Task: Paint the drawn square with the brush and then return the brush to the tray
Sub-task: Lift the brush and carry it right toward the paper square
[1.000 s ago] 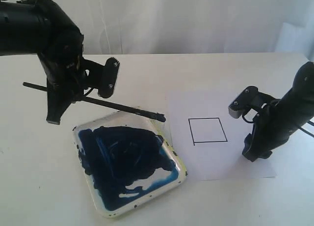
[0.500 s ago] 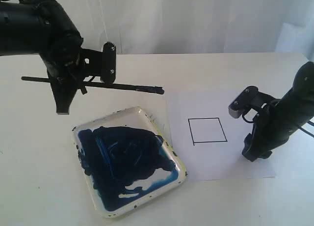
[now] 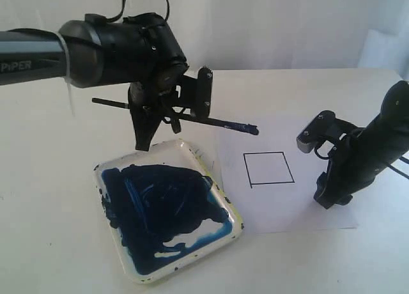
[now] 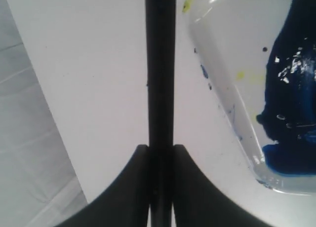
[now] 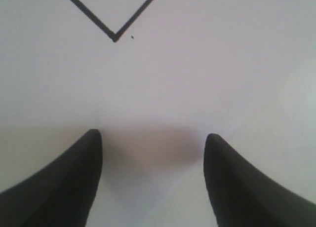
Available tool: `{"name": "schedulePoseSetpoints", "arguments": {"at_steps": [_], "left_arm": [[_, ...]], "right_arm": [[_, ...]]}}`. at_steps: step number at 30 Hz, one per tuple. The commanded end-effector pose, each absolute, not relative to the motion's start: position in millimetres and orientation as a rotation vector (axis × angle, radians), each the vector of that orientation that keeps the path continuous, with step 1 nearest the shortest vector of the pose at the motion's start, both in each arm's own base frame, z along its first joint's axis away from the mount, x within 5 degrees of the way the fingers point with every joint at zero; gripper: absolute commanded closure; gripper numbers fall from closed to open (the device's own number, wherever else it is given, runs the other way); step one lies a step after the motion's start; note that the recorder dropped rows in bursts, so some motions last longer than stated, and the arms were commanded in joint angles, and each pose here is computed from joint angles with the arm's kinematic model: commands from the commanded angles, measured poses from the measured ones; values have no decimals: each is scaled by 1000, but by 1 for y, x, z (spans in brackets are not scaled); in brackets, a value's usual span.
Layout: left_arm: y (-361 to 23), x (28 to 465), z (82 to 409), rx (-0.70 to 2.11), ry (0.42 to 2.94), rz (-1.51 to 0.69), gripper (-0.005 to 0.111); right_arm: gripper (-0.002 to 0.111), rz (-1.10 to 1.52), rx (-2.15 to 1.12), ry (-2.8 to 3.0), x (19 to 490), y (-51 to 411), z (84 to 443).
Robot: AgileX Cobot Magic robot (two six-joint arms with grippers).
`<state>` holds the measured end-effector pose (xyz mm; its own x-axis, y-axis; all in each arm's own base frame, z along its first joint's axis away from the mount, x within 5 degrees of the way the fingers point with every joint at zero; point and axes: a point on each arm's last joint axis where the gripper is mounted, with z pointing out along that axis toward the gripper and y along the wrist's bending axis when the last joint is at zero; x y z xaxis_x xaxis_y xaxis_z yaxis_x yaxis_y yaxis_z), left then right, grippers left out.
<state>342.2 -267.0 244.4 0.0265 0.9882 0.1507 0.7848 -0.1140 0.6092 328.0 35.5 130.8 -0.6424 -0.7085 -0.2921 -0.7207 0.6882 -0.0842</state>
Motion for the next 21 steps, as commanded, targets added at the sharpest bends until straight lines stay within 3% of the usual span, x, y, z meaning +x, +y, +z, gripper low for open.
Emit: {"name": "schedulePoseSetpoints", "arguments": {"at_steps": [1,21], "left_arm": [[-284,336,241,2008,1778,759,107],[-318,346,237,2044,1855,653,107]], "right_arm": [[51,50,-1149,2606,327,35,125],[51,49,-1148,2605,327,35,125]]}}
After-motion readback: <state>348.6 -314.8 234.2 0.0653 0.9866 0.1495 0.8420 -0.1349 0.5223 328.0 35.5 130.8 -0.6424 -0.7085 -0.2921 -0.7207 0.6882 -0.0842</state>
